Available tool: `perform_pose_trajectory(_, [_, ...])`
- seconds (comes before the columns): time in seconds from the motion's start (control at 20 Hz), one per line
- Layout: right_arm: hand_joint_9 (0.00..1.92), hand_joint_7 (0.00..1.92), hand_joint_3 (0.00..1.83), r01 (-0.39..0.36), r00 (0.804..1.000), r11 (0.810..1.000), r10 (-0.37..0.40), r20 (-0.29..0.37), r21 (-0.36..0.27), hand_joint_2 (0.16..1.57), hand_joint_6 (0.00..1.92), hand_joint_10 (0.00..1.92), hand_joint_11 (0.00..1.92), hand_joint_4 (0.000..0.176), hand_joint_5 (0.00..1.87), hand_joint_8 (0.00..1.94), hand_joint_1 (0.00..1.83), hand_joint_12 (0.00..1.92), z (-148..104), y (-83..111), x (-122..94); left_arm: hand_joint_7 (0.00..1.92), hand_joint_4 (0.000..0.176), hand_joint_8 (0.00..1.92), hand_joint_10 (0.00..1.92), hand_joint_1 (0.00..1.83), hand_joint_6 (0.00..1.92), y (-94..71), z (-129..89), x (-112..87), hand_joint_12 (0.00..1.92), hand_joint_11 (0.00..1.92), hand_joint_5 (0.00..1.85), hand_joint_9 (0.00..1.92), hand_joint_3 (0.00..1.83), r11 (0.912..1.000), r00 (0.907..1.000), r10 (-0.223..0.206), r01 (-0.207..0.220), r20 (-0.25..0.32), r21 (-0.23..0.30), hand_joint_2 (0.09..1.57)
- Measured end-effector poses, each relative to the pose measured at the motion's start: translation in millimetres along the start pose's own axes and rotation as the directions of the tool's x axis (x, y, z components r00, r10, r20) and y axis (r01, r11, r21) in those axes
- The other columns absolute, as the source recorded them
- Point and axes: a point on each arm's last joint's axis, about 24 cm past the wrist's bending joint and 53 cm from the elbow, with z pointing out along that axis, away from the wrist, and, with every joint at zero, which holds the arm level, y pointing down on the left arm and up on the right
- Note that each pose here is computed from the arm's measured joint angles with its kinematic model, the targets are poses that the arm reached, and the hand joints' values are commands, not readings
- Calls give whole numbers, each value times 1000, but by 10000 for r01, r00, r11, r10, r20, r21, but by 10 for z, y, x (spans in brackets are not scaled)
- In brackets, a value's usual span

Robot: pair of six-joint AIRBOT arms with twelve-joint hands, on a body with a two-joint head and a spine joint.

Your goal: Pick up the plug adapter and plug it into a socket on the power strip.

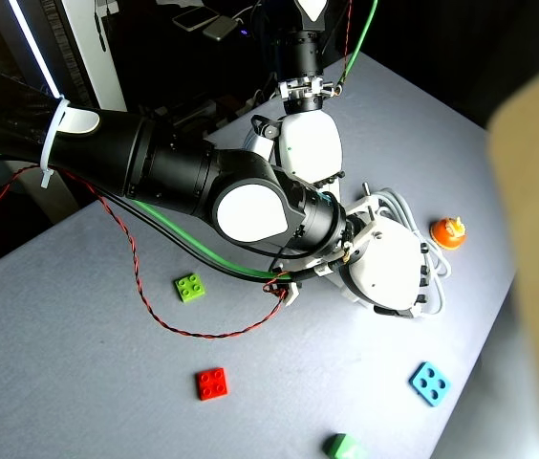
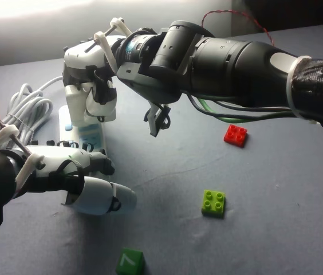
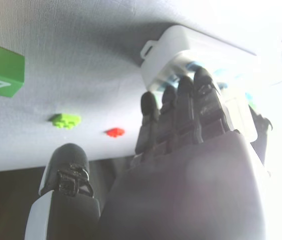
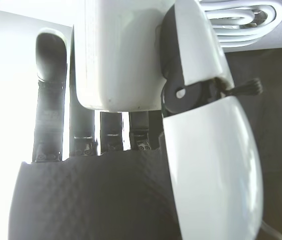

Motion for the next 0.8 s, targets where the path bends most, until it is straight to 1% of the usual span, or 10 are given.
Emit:
perform_pose_trajectory(0.05, [602, 746, 0, 12, 10000, 10000, -12, -23, 42, 1081, 178, 420, 282, 0, 745, 97, 1067, 1353, 1, -10, 8, 59, 0, 0, 1, 0, 0, 2, 1, -4, 148, 0, 50, 42, 0, 10000, 10000, -2, 2, 6, -4, 1249])
perform_pose_trajectory(0.1, [612, 731, 0, 22, 10000, 9998, -20, -94, 180, 1076, 85, 307, 235, 0, 733, 32, 1046, 1320, 1, -44, 31, 67, 0, 4, 3, 0, 4, 12, -2, -17, 146, 0, 58, 47, 1, 10000, 10000, -10, 10, 31, -19, 1252])
perform_pose_trajectory(0.15, [638, 684, 0, 44, 9999, 9996, -40, -145, 282, 1025, 5, 120, 193, 0, 641, 1, 1008, 1191, 0, -69, 47, 73, 0, 3, 3, 0, 3, 13, -2, -19, 145, 0, 63, 53, 1, 10000, 10000, -11, 11, 35, -21, 1254])
perform_pose_trajectory(0.25, [641, 661, 0, 52, 9999, 9995, -47, -154, 304, 1021, 0, 72, 182, 0, 611, 0, 986, 1153, 0, -74, 49, 67, 0, 0, 1, 0, 0, 14, -3, -20, 148, 0, 56, 48, 1, 10000, 10000, -4, 4, 36, -24, 1254])
perform_pose_trajectory(0.3, [598, 594, 10, 52, 9999, 9995, -47, -157, 311, 1086, 0, 26, 130, 0, 526, 0, 865, 1092, 0, -76, 50, 66, 0, 0, 0, 0, 1, 23, -4, -33, 154, 0, 58, 47, 0, 10000, 10000, 7, -7, 56, -34, 1251])
perform_pose_trajectory(0.4, [575, 566, 12, 59, 9999, 9995, -54, -160, 318, 1104, 0, 12, 103, 0, 494, 0, 820, 1075, -1, -78, 50, 53, 0, 0, 0, 0, 1, 28, -5, -46, 130, 0, 44, 38, 0, 10000, 10000, -10, 10, 71, -27, 1251])
perform_pose_trajectory(0.55, [465, 482, 0, 143, 9997, 9996, -138, -185, 249, 1030, 0, 0, 24, 0, 466, 0, 808, 1079, -24, -65, 49, 75, 0, 2, 3, 0, 2, 33, -3, -61, 230, 0, 60, 61, 0, 10000, 10000, -40, 40, 80, -9, 1248])
perform_pose_trajectory(0.65, [434, 464, 0, 169, 9997, 9997, -165, -185, 201, 1019, 0, 0, 4, 0, 436, 0, 789, 1059, -52, -61, 31, 67, 0, 2, 2, 0, 1, 30, -1, -67, 210, 0, 59, 53, 0, 10000, 10000, 8, -8, 80, 9, 1249])
perform_pose_trajectory(0.7, [398, 451, 0, 180, 9997, 9997, -178, -156, 158, 1018, 0, 0, 0, 0, 413, 0, 727, 969, -73, -49, 0, 64, 0, 5, 7, 3, 4, 24, 0, -81, 158, 0, 58, 41, 0, 10000, 9999, -5, 5, 106, 26, 1252])
perform_pose_trajectory(0.8, [356, 419, 0, 171, 9999, 9998, -171, -14, 43, 1017, 0, 0, 0, 0, 399, 0, 704, 956, -123, 2, -117, 72, 0, 1, 3, 0, 1, 17, -7, -116, 197, 0, 64, 51, 0, 10000, 9999, -17, 16, 142, 50, 1252])
